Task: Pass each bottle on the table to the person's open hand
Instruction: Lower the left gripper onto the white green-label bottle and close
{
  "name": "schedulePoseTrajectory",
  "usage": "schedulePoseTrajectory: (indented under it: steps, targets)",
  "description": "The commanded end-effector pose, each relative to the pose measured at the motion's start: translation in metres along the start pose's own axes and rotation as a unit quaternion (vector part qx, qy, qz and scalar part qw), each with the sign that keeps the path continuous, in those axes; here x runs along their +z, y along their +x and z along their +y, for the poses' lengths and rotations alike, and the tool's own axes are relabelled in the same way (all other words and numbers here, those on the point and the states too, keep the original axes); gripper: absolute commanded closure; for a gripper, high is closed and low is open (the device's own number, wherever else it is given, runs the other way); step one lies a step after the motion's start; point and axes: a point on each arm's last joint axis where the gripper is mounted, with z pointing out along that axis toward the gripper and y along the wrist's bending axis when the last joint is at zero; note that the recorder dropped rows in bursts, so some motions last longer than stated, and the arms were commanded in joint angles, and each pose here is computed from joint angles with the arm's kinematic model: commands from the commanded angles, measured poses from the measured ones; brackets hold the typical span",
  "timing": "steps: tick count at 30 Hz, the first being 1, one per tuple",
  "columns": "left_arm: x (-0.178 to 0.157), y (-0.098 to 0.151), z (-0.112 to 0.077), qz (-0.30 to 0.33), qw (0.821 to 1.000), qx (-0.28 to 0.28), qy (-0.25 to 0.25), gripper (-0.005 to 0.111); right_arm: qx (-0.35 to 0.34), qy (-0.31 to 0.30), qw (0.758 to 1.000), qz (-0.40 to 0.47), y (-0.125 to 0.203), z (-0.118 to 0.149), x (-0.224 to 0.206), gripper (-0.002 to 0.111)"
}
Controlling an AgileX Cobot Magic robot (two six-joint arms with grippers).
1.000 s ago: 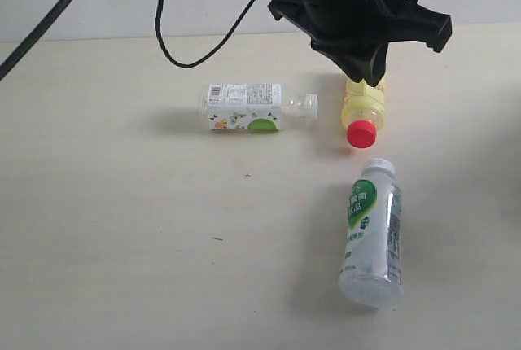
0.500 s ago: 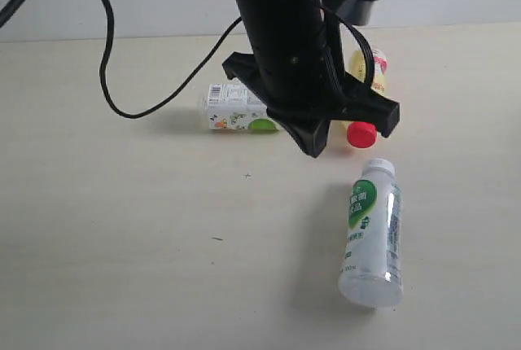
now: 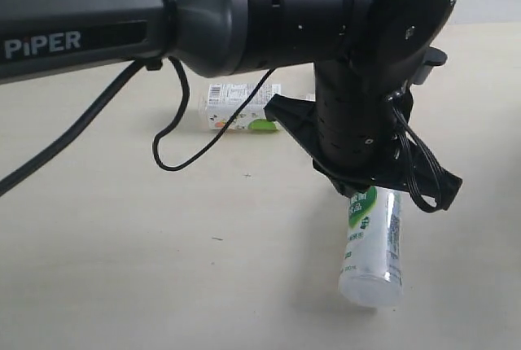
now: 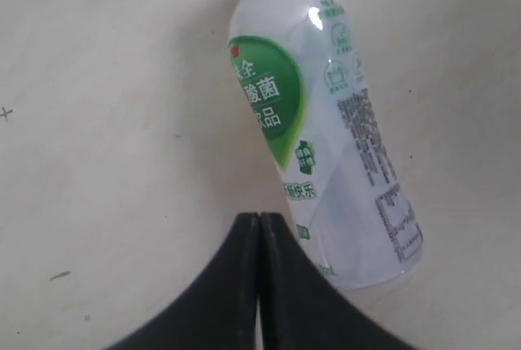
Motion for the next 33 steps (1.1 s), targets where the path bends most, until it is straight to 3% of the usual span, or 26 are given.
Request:
schedulePoseTrajectory:
  steps: [1,14,16,22,24,29,33]
  targets:
    - [-0.002,-0.003,0.002,-0.015,1.0,-0.007,0.004,0.107,-0.003,0.002,1.0,-0.006,0.0,0.0,0.0,0.108]
    - [-0.002,-0.006,-0.003,-0.033,0.999,-0.009,0.028,0.104,-0.003,0.002,1.0,-0.006,0.0,0.0,0.0,0.108]
    - [-0.002,-0.005,-0.005,-0.027,0.999,-0.016,0.04,0.093,-0.003,0.002,1.0,-0.006,0.0,0.0,0.0,0.108]
    - [-0.003,-0.008,-0.007,-0.042,0.997,-0.035,0.053,0.045,-0.003,0.002,1.0,-0.006,0.0,0.0,0.0,0.108]
    - [-0.003,-0.01,-0.009,-0.053,0.996,-0.035,0.059,0.033,-0.003,0.002,1.0,-0.006,0.0,0.0,0.0,0.108]
    - [0.005,-0.013,-0.012,-0.064,0.995,-0.034,0.065,0.027,-0.003,0.002,1.0,-0.006,0.0,0.0,0.0,0.108]
    - [0.033,-0.011,-0.014,-0.039,0.998,-0.025,0.052,0.027,-0.003,0.002,1.0,-0.006,0.0,0.0,0.0,0.108]
